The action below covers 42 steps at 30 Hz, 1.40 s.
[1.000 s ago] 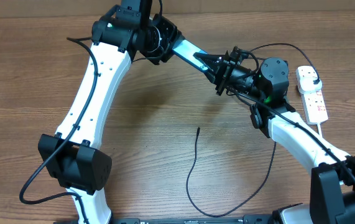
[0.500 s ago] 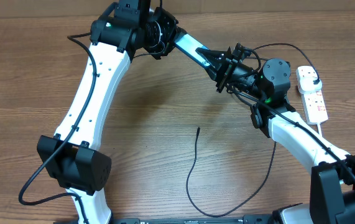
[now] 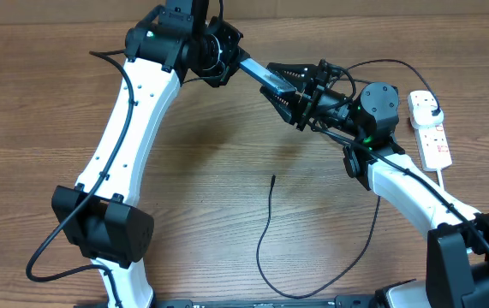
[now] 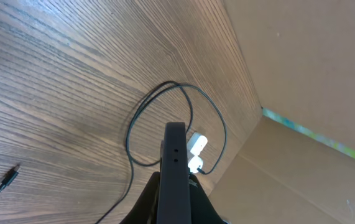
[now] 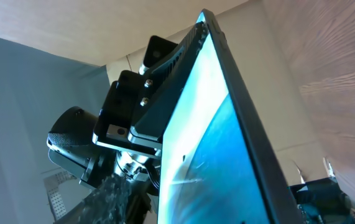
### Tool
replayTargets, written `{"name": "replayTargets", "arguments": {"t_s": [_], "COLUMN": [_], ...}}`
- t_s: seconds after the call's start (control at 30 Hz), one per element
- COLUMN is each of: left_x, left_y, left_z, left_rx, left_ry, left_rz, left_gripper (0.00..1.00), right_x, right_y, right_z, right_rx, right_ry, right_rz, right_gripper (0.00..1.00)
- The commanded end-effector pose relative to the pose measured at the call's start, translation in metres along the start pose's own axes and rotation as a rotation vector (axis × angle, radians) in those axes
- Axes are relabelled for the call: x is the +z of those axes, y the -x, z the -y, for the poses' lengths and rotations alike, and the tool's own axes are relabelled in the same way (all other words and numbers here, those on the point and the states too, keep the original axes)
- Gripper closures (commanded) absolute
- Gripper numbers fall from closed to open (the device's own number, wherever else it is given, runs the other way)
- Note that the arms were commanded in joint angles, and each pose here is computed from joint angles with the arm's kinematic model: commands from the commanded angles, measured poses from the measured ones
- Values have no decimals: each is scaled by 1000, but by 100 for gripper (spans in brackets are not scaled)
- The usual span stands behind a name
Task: Plug charger to phone and switch on socket
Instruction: 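Pass the phone back to the left gripper and open the right gripper, then lower the right gripper to the black cable's plug end and grasp it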
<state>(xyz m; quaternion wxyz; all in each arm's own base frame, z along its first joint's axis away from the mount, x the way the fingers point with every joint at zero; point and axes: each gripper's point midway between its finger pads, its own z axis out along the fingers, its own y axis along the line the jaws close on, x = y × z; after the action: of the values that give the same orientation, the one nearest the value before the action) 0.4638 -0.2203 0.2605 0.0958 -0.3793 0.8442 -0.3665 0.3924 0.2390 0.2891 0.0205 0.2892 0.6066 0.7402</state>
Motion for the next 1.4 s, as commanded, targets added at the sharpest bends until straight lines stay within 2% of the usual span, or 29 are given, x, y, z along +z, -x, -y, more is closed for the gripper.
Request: {"name": "replayTargets", "arguments": {"t_s": [0.0, 0.07, 0.13, 0.2, 0.33, 0.53, 0.67, 0.83, 0.97, 1.07, 1.17, 1.27, 1.37], "left_x": [-4, -6, -9, -13, -35, -76, -95, -101, -100, -100, -99, -98, -98], "left_y": [1, 5, 12, 22, 55, 72, 71, 78, 81, 81, 83, 85, 85], "left_z": [7, 9, 13, 12, 6, 0, -13, -21, -23, -23, -24, -26, -26], "left_rx": [35, 35, 61, 68, 105, 315, 391, 409, 408, 408, 409, 408, 409], "left_ry": [-25, -38, -65, -72, -127, -289, -346, -346, -331, -331, -321, -311, -312], "left_rz": [11, 15, 17, 26, -6, -156, -228, -220, -205, -205, -195, -186, -185], "left_gripper": [96, 96, 96, 96, 96, 96, 96, 96, 96, 96, 96, 96, 96], "right_x": [1, 1, 0, -5, -19, -33, -32, -25, -14, -15, -43, -68, -93], "right_y": [-9, -9, -10, -8, -4, -8, -7, -6, 5, 38, 75, 85, 78], "right_z": [-16, -16, -15, -15, -16, -11, -13, -43, -69, -66, -22, 16, 56], "right_rx": [101, 101, 100, 62, -77, -312, -331, -389, -428, -466, -432, -404, -409], "right_ry": [28, 28, 21, 11, -16, -52, -47, -9, -46, -201, -453, -639, -839], "right_rz": [-21, -21, -30, -40, -74, -153, -149, -114, -42, 144, 343, 401, 366], "right_gripper": [45, 30, 10, 0, 0, 0, 1, 1, 1, 1, 1, 0, 0]}}
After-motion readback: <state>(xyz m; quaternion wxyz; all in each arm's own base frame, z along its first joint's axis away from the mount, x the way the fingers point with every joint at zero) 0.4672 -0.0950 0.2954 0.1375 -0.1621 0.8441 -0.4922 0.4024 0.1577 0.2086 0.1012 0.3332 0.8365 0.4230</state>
